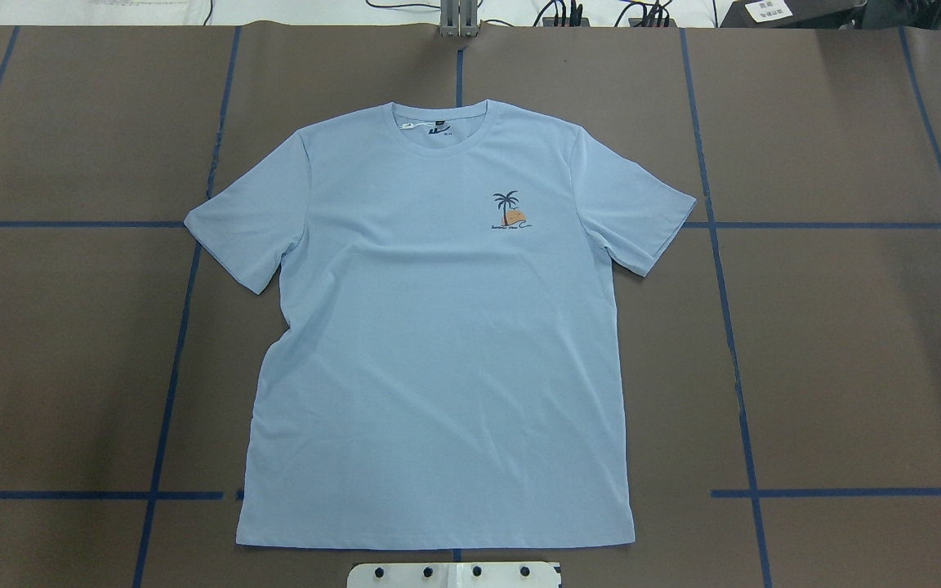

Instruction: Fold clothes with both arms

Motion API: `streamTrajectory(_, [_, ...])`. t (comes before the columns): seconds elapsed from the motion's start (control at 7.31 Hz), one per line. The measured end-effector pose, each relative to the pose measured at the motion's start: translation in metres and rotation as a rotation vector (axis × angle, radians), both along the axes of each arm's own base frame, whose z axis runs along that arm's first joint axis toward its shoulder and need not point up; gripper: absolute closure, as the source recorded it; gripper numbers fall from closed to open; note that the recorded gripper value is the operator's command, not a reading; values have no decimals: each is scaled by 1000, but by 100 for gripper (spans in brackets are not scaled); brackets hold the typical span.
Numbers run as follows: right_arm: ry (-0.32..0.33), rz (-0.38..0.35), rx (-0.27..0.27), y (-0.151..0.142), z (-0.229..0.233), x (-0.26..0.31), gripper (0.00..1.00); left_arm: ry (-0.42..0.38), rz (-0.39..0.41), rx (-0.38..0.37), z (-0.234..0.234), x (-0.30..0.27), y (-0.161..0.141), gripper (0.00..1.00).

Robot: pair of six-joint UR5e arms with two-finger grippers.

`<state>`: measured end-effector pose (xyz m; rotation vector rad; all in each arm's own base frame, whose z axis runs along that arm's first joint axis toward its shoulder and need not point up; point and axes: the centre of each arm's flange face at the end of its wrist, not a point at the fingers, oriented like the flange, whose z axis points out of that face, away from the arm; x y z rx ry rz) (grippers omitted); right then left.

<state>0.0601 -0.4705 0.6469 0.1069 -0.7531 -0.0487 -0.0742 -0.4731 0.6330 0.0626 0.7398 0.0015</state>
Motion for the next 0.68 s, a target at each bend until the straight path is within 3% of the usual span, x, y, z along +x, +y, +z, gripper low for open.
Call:
streamTrajectory(0.41, [-11,3,5,-2,-5,-1,0,0,1,8,-3,1,-3,0])
streamTrajectory(0.68, [-50,0,19,-20,-21,-9,0,1,-3,80,-35,1,-36,0])
